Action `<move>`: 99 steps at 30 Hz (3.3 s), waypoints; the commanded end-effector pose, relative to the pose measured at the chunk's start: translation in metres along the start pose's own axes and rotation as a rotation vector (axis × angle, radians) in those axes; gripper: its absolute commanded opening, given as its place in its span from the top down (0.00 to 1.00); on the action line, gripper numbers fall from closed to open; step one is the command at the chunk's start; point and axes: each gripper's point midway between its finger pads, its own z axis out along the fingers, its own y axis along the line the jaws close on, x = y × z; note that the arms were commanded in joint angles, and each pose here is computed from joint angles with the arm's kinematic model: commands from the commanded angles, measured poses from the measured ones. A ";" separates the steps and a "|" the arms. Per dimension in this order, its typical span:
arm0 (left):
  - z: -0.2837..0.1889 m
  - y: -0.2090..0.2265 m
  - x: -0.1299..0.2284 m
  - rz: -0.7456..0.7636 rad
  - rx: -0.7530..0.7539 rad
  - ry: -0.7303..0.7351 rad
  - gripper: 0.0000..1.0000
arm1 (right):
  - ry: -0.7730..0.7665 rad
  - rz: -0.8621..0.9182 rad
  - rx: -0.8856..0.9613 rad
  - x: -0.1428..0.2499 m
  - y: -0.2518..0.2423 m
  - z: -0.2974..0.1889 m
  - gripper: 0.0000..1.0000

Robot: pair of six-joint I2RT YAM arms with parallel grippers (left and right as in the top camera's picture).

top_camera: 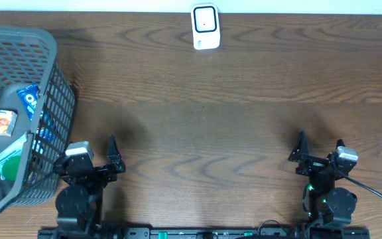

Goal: Scan the item barcode
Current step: 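Reach the left gripper into the basket and grasp the green-capped bottle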

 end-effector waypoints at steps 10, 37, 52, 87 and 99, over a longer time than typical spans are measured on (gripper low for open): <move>-0.007 -0.063 -0.070 -0.013 0.286 0.187 0.02 | -0.002 0.007 0.002 0.000 0.000 0.000 0.01; 0.017 0.043 -0.185 -0.223 -0.299 0.516 0.02 | -0.002 0.007 0.002 0.000 0.000 0.000 0.01; -0.005 0.185 -0.095 -0.818 -0.779 0.678 0.02 | -0.002 0.007 0.002 0.000 0.000 0.000 0.01; 0.009 0.241 0.094 -1.008 -1.094 0.863 0.02 | -0.002 0.007 0.002 0.000 0.000 0.000 0.01; 0.018 0.252 0.132 -1.050 -1.112 0.950 0.02 | -0.002 0.007 0.002 0.000 0.000 0.000 0.01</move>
